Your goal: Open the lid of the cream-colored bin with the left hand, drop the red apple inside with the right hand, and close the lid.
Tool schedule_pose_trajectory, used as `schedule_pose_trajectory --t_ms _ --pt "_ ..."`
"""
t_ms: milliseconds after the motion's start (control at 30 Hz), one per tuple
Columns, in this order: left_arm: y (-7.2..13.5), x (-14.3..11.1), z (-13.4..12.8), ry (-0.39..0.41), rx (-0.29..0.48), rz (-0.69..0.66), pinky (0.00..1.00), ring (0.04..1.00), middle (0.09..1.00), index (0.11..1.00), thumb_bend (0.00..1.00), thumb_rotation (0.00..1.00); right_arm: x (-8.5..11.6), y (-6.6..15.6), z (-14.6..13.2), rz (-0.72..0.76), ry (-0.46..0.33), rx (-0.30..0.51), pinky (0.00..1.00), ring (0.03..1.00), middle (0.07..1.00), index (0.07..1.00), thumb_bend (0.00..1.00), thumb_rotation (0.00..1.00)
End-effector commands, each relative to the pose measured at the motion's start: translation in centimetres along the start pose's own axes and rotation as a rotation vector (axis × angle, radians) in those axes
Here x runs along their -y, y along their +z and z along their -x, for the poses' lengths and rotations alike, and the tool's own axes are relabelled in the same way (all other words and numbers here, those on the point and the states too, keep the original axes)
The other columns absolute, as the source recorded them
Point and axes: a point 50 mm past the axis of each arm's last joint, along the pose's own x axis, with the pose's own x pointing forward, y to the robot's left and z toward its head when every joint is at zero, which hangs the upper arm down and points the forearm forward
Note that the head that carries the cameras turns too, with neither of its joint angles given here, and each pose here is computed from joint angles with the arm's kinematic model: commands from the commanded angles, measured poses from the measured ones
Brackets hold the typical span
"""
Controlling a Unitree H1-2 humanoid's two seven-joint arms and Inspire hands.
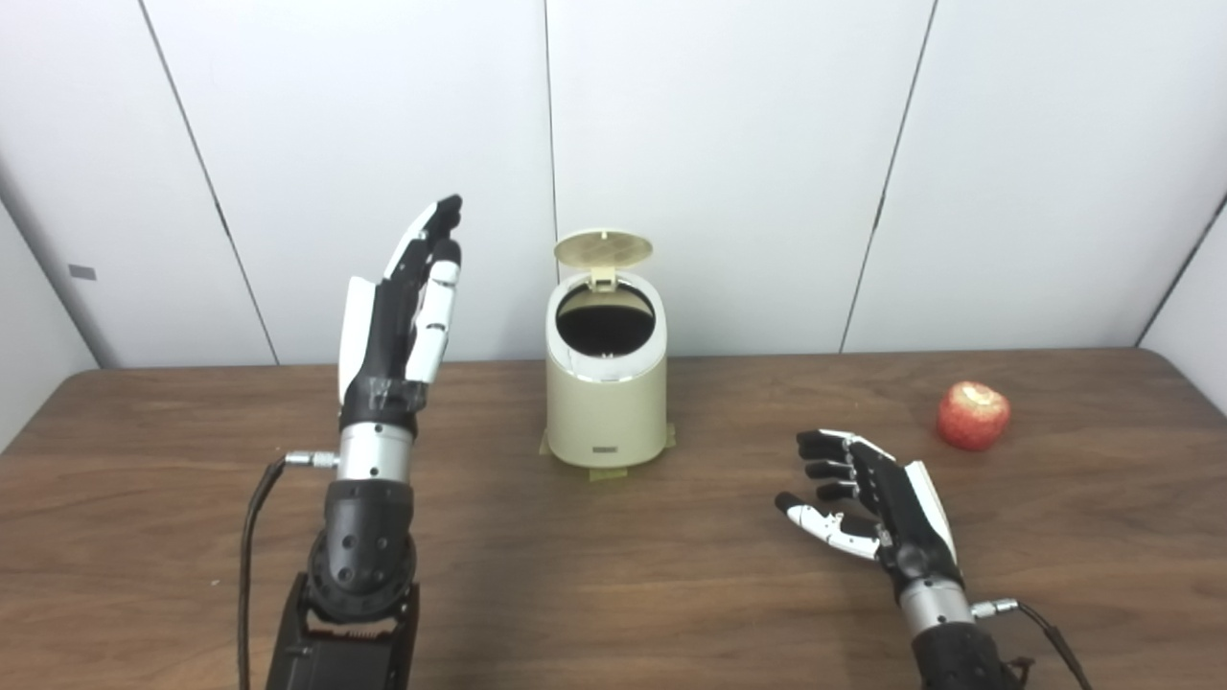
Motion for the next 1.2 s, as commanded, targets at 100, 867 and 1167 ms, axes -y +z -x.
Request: schedule_pose_trajectory --t_ms 100,867,1167 --pt "0.2 -1.6 1.5 0.013 0.02 0.107 0.92 0.911 0.892 0.883 0.21 0.94 2.0 2.6 -1.1 0.154 -0.069 0.134 0.58 0.664 0.691 0.685 0.29 0.11" --pt "-6.4 -3.4 9.2 0.016 -0.204 0.305 0.88 0.927 0.94 0.925 0.39 0.97 14.8 17.7 -10.0 0.981 0.1 0.164 0.68 0.89 0.922 0.847 1.0 0.3" --pt "-6.6 -3.6 9.6 0.035 -0.21 0.28 0.91 0.948 0.956 0.945 0.38 0.94 16.8 14.8 -15.7 1.123 0.19 -0.045 0.7 0.899 0.917 0.828 1.0 0.26"
